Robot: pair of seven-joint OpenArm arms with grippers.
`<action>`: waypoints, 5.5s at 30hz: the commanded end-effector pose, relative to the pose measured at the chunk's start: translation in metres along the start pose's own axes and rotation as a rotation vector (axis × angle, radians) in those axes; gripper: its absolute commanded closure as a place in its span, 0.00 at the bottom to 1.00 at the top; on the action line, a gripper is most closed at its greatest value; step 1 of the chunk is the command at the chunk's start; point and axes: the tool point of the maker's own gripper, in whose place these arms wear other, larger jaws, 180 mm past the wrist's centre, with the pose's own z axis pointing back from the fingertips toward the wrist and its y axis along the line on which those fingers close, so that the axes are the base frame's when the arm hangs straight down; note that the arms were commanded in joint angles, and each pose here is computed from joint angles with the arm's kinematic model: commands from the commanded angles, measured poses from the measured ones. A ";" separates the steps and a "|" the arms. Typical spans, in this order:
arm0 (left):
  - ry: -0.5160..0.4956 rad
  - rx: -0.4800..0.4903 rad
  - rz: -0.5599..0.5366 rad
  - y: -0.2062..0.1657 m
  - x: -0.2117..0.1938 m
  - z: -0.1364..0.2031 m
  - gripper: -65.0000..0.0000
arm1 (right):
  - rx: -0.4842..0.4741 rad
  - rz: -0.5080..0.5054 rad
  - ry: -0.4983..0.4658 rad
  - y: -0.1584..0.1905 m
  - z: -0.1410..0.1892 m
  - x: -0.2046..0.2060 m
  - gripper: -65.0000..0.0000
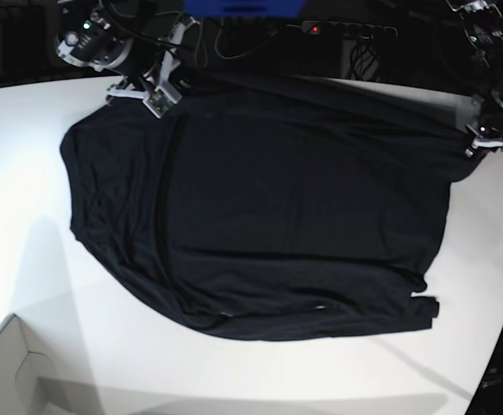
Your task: Layout the t-shirt on the table in an organized manner, then fold the t-shirt properly
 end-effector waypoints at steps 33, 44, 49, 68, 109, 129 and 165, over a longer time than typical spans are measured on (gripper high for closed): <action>-0.037 -0.004 -0.026 0.001 0.013 0.006 1.00 | 0.029 -0.067 -0.093 0.025 0.001 0.021 0.64; -0.039 -0.006 -0.024 0.001 0.014 0.005 1.00 | 0.062 -0.072 -0.150 0.036 0.000 0.027 0.64; -0.040 -0.007 -0.024 0.000 0.015 0.004 1.00 | 0.074 -0.098 -0.148 0.033 -0.012 0.022 0.64; -0.041 -0.006 -0.025 0.000 0.015 0.004 1.00 | 0.048 -0.127 -0.129 0.017 -0.020 0.011 0.64; -0.049 0.053 -0.011 0.026 0.014 0.020 1.00 | 0.023 -0.039 -0.148 0.018 0.012 0.018 1.00; -0.036 0.060 -0.028 0.026 0.007 0.025 1.00 | 0.147 0.026 -0.074 0.054 0.023 -0.016 1.00; -0.023 0.028 -0.006 0.015 0.009 0.005 1.00 | 0.000 0.079 -0.193 -0.007 0.026 0.023 1.00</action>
